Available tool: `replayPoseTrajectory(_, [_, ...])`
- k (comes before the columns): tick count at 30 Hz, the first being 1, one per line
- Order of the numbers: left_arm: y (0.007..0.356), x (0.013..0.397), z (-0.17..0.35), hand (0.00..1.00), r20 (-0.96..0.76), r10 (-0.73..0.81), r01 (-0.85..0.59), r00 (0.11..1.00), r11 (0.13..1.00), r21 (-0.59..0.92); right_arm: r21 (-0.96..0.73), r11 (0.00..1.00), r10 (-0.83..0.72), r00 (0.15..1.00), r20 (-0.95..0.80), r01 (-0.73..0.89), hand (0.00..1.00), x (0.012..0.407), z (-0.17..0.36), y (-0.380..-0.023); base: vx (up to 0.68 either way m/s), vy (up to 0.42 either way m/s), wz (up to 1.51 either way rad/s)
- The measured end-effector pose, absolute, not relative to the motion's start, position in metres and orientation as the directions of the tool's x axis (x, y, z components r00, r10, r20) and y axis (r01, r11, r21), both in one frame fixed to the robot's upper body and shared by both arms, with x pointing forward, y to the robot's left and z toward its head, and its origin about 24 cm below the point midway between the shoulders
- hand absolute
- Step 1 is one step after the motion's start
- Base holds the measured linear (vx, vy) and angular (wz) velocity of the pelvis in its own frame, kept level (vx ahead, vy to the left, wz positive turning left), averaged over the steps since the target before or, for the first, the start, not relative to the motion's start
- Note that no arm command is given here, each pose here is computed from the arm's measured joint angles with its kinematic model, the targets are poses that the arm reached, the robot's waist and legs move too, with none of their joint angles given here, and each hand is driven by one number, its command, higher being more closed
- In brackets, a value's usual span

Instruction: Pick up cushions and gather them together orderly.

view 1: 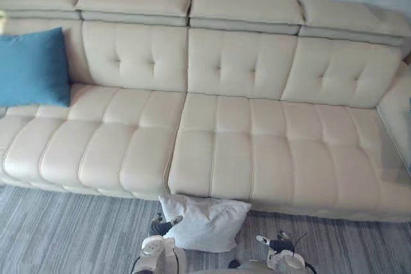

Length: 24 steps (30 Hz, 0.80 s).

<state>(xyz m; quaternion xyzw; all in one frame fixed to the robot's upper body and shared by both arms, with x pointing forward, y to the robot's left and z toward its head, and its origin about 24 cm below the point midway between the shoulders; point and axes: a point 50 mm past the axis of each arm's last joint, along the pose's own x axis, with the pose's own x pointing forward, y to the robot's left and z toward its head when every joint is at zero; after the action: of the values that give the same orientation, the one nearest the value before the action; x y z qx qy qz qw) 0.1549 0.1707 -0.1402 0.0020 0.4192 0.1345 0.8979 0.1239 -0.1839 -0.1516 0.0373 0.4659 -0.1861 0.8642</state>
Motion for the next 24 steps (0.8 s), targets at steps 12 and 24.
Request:
replayPoseTrajectory(12, [0.184,0.19,-0.121,0.0,-0.668,0.292,-0.279,0.685,0.951,0.131,-0.103,0.921,-0.33,0.614,-0.717,0.375,0.0,0.179,-0.127,-0.192,-0.16,0.035,0.03])
replayPoseTrajectory(24, [0.206,0.316,-0.01,0.0,-0.291,0.384,-0.401,0.876,0.916,0.001,0.095,0.841,-0.441,0.776,-0.45,0.533,0.0,0.295,-0.038,-0.211,-0.11,0.007,-0.2])
